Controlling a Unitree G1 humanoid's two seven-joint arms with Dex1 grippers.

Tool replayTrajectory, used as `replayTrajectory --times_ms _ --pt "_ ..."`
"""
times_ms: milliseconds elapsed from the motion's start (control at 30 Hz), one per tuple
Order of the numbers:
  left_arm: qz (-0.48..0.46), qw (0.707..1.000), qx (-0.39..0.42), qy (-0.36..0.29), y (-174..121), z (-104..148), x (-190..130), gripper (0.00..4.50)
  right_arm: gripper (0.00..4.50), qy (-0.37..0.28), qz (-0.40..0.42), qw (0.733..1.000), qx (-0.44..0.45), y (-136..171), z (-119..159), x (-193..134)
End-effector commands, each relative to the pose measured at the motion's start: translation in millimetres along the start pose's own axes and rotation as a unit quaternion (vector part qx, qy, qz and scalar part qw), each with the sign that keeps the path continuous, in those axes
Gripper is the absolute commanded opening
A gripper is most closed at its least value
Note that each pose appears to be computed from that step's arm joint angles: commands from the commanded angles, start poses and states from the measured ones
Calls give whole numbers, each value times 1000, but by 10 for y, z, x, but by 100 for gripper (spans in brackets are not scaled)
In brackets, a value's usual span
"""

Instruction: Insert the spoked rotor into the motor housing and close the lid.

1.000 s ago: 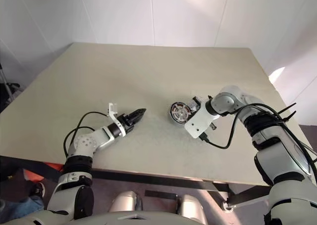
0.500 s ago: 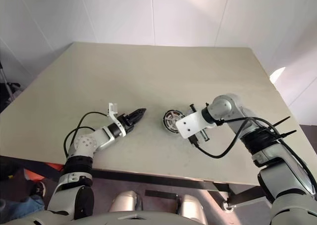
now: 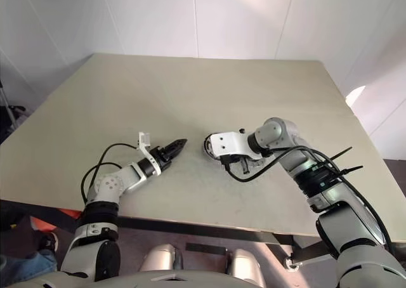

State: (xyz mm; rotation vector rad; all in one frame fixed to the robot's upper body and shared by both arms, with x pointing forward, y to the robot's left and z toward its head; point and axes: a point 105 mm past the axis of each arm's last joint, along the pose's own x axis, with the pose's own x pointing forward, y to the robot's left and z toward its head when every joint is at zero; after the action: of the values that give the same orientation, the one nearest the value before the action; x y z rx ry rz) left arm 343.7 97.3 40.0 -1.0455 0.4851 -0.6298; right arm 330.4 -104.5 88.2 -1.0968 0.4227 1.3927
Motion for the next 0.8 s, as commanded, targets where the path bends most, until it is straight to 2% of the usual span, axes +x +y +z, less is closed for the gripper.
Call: replayTrajectory --times_ms 33,67,233,367,500,567,633,800 --pt "29 999 -16 14 150 -119 -61 262 2 -6 -23 999 -28 -119 94 -106" --pt "29 999 -16 14 148 -119 -61 262 2 -7 -21 999 -29 -109 97 -105" --pt "30 999 -16 15 151 -115 -61 262 164 -33 -31 998 -44 -83 200 -163" --pt "32 999 -16 16 165 -113 -64 262 164 -65 -44 996 -43 -83 349 -295" --pt "25 999 -10 19 135 -120 -53 262 164 -109 -122 985 46 -275 422 -489" --pt "19 1000 3 23 103 -125 -45 262 164 -130 -169 970 117 -363 377 -574" --pt "8 999 34 31 23 -112 -33 262 164 -147 -220 942 206 -419 240 -668" --pt "-19 990 124 66 -194 -41 5 262 164 -178 -242 859 415 -146 -102 -837"
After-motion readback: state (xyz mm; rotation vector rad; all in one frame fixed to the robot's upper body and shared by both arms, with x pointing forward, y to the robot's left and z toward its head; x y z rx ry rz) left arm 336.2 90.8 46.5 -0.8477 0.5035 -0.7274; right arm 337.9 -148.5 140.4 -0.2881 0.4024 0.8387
